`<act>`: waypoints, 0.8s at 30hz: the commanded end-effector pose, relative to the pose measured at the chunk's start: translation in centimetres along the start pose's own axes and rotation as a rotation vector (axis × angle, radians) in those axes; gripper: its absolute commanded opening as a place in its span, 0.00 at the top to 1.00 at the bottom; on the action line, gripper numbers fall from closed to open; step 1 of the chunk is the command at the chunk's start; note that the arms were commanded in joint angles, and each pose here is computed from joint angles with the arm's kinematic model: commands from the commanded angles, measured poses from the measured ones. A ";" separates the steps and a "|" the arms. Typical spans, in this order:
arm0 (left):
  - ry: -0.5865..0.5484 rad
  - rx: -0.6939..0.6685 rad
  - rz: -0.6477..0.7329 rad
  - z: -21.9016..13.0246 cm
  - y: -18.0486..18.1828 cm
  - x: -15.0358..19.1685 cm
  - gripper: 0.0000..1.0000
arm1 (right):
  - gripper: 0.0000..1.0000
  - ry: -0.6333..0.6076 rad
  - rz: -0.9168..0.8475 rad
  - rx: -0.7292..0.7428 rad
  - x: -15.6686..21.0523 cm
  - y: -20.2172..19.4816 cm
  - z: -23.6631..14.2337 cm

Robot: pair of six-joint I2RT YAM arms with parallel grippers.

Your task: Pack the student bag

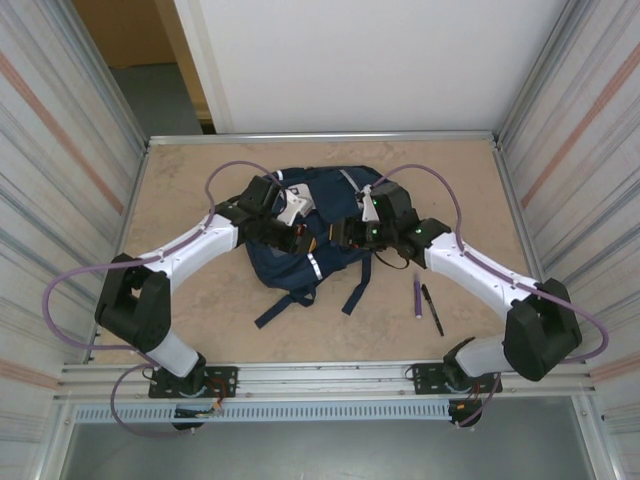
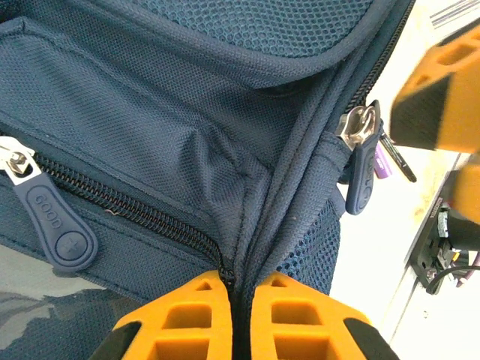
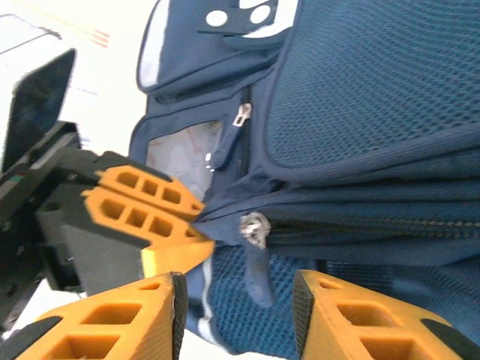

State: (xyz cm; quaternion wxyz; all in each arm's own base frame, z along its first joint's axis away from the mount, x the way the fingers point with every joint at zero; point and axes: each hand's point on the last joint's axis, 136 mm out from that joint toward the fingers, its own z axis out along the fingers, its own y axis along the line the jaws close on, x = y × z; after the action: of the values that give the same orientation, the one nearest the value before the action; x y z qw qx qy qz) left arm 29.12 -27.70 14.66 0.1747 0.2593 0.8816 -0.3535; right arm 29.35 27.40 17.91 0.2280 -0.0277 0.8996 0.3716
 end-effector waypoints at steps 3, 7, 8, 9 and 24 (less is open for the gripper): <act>-0.061 0.113 0.041 -1.0 -2.9 -1.8 1.00 | 0.57 0.059 -0.004 0.011 1.1 -0.6 1.2; -0.053 0.109 0.041 -0.7 -2.8 -1.6 1.00 | 0.65 0.065 -0.006 -0.026 1.0 0.0 1.9; -0.052 0.108 0.042 -0.7 -2.8 -1.6 1.00 | 0.66 0.064 -0.007 -0.029 0.9 0.1 2.0; -0.051 0.109 0.042 -0.6 -2.8 -1.6 1.00 | 0.67 0.063 -0.007 -0.028 0.8 0.0 2.1; 0.016 -0.096 0.097 -0.6 1.2 0.2 1.00 | 1.00 0.091 -0.058 0.147 0.7 -3.2 0.5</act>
State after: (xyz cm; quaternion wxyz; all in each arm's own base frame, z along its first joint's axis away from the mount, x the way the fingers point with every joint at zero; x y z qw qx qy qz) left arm 29.00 -27.68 14.11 0.1801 0.2787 0.8807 -0.3381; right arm 29.25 27.91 14.52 0.1841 -0.0505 0.9194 0.3438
